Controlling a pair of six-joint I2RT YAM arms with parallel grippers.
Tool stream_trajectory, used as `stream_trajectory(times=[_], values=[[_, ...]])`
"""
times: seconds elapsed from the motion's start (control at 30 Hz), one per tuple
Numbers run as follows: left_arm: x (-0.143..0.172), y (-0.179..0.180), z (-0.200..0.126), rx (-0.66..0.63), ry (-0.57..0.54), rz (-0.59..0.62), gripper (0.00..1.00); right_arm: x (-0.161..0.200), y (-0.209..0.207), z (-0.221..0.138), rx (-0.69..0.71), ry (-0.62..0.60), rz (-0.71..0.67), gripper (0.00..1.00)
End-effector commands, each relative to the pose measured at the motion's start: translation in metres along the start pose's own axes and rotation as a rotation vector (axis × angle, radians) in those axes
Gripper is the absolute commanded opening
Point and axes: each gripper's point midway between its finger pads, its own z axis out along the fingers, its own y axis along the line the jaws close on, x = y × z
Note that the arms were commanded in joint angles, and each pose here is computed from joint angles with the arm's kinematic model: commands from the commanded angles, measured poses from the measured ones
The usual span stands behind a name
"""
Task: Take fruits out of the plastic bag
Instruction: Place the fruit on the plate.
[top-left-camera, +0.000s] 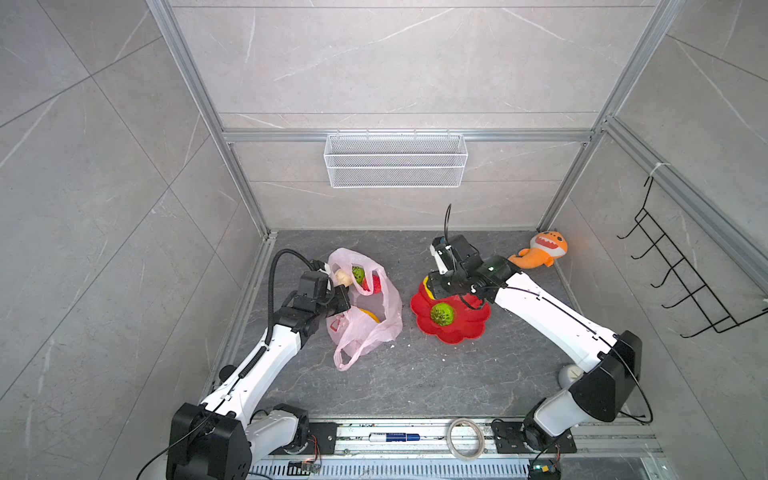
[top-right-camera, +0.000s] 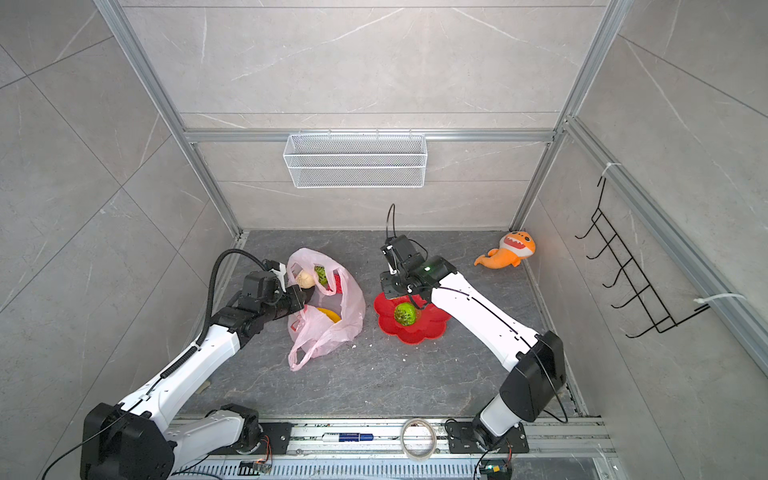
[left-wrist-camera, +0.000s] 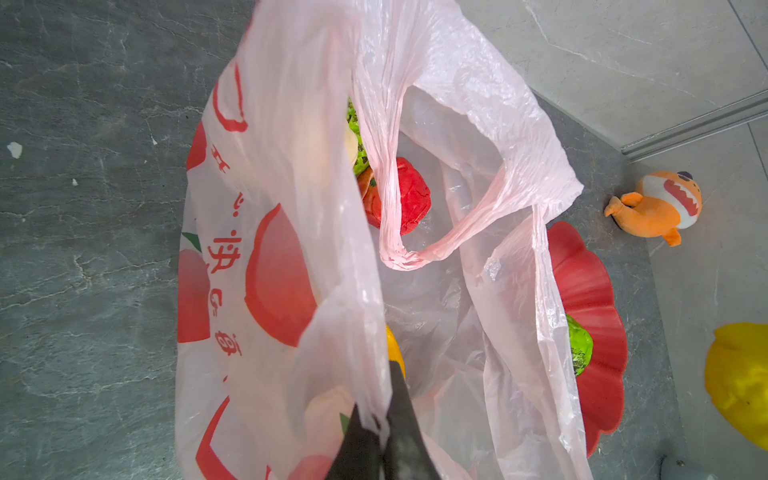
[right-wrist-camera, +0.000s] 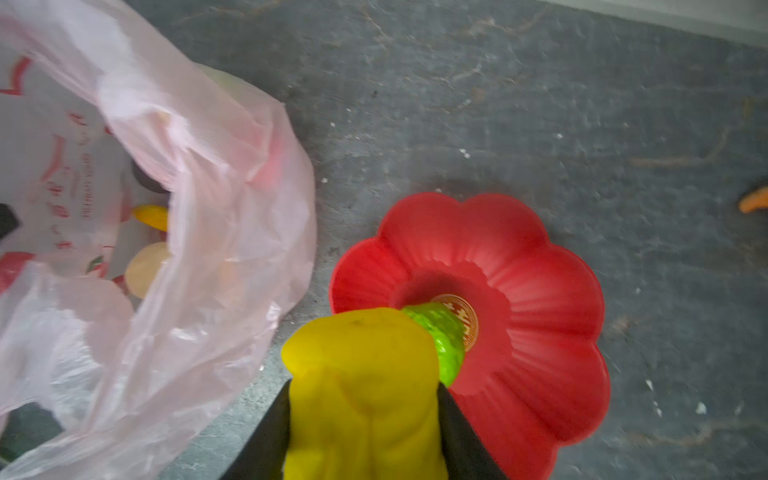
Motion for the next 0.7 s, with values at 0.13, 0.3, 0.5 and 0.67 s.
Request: stream_trajectory(times=[0.13, 0.3, 0.5, 0.67], values=[[-0.015, -0.01, -0.004, 0.011, -0.03, 0.034, 0.0, 0.014, -0.041, 0.011, 0.063, 0.003, 0.097, 0.2], [-0.015, -0.009, -0.006, 0.003, -0.029, 0.032, 0.0, 0.023, -0.051, 0.029, 0.078, 0.036, 0.119, 0.2], [-0.015, -0.007, -0.009, -0.01, -0.031, 0.027, 0.0, 0.03, -0.063, 0.054, 0.108, 0.071, 0.147, 0.2], [-0.014, -0.005, -0.01, -0.018, -0.029, 0.023, 0.0, 0.033, -0.077, 0.07, 0.148, 0.096, 0.161, 0.21]])
